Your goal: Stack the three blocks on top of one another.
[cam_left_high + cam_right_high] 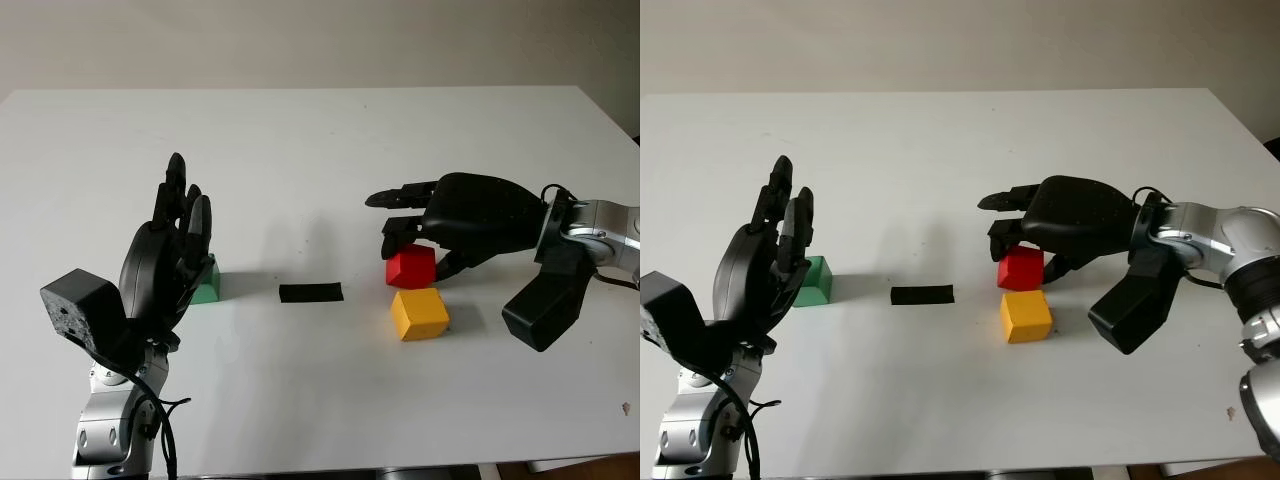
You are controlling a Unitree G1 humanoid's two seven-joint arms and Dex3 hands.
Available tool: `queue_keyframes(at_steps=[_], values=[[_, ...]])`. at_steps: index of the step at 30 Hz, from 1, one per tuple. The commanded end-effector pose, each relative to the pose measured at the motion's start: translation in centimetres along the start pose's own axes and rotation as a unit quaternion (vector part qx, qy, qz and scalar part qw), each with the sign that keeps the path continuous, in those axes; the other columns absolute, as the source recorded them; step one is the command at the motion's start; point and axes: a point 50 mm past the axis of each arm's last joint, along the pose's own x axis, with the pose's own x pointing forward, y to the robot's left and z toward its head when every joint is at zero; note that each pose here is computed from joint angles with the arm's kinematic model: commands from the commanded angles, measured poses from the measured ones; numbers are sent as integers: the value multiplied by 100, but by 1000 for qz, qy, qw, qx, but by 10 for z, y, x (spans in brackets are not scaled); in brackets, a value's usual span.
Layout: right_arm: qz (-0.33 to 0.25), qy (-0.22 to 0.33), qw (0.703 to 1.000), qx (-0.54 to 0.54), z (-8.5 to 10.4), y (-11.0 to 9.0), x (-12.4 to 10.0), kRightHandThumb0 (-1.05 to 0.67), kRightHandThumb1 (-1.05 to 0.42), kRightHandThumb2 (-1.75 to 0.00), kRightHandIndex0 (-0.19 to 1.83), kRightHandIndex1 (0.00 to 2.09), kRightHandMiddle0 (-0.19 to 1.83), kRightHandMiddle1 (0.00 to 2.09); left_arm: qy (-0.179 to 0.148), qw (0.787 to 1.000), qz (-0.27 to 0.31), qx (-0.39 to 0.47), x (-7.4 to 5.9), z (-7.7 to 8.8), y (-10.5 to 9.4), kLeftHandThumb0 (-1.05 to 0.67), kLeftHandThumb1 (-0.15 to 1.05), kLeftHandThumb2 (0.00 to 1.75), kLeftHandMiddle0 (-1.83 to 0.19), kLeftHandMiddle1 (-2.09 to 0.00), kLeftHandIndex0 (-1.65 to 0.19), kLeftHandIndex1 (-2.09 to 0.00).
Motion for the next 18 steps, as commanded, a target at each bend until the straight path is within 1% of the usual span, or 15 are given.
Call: queue_keyframes(at_steps=[1, 3, 6, 8, 14, 18], values=[[-16, 19, 1000, -1, -7, -15, 1, -35, -98, -6, 27, 4, 39, 131, -3, 1000, -1, 0, -1, 0, -1, -71, 105, 55, 18, -5, 19, -5], [-27, 36, 999, 25, -10, -19, 2, -37, -97, -5, 27, 4, 41, 123, -3, 1000, 0, 1, -1, 0, -1, -71, 105, 55, 18, -5, 19, -5], [-53, 59, 996, 50, -15, -27, 3, -38, -90, -5, 33, 7, 55, 108, -3, 1000, -2, 2, -1, -1, -2, -71, 105, 55, 18, -5, 19, -5], [-62, 75, 993, 61, -19, -34, 4, -38, -90, -6, 33, 6, 57, 104, -1, 1000, 1, 2, -1, -1, -2, -71, 105, 56, 17, -6, 18, -6], [-108, 118, 978, 136, -29, -50, 7, -35, -91, -6, 33, 6, 56, 102, -3, 1000, 1, -1, -1, -1, -2, -71, 105, 55, 17, -5, 18, -5], [-139, 129, 965, 183, -32, -60, 11, -34, -94, -6, 30, 5, 48, 116, -2, 1000, 2, 0, -1, -1, -2, -71, 105, 55, 17, -5, 18, -6]])
